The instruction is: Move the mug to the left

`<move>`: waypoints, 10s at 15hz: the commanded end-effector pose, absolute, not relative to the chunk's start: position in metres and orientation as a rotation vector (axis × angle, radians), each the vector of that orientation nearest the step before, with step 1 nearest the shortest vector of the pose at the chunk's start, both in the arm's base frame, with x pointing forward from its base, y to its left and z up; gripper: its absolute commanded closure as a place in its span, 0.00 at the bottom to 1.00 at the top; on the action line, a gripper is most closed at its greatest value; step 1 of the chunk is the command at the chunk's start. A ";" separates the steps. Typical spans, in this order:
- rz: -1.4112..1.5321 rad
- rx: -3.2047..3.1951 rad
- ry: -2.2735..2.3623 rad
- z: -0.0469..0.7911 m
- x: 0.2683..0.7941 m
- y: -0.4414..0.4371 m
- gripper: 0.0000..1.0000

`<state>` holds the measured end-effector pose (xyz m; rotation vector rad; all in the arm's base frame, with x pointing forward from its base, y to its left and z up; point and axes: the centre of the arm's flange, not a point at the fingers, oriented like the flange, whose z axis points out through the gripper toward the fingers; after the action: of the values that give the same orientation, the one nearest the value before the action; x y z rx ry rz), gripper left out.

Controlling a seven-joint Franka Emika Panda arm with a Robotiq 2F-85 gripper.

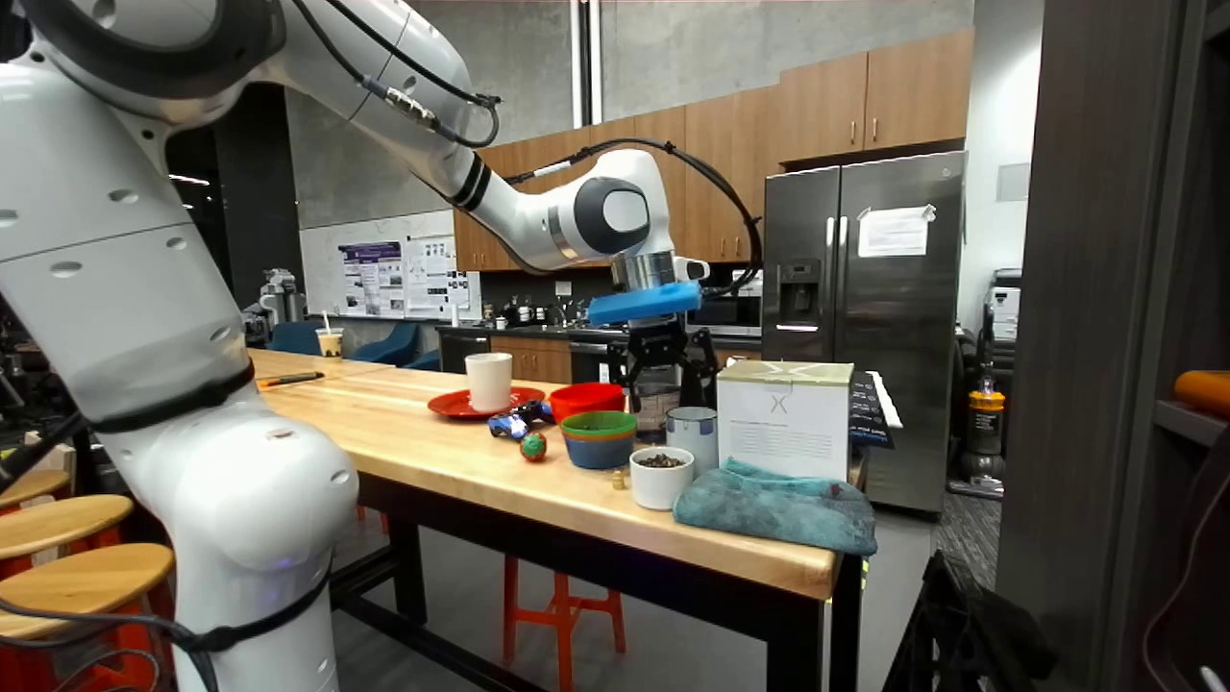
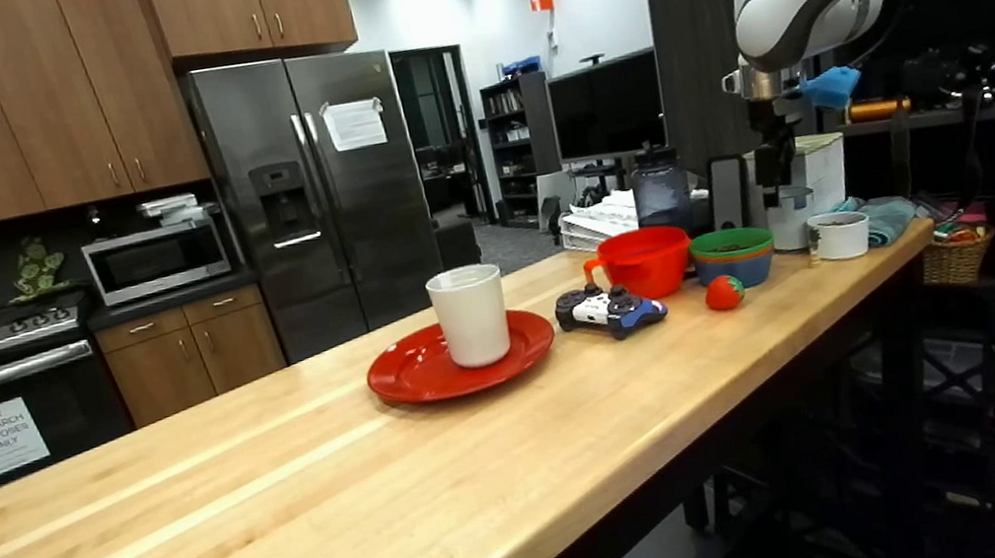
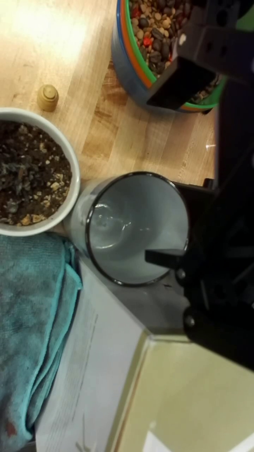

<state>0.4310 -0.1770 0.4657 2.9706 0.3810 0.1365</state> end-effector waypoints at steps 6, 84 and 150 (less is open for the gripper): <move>0.137 2.971 0.381 0.466 0.431 -0.177 0.00; 0.011 3.185 1.028 0.644 0.459 -0.094 0.98; 0.015 2.347 2.312 0.453 0.378 0.147 0.98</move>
<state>0.3877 0.1545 0.4709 2.3200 2.3541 -0.0501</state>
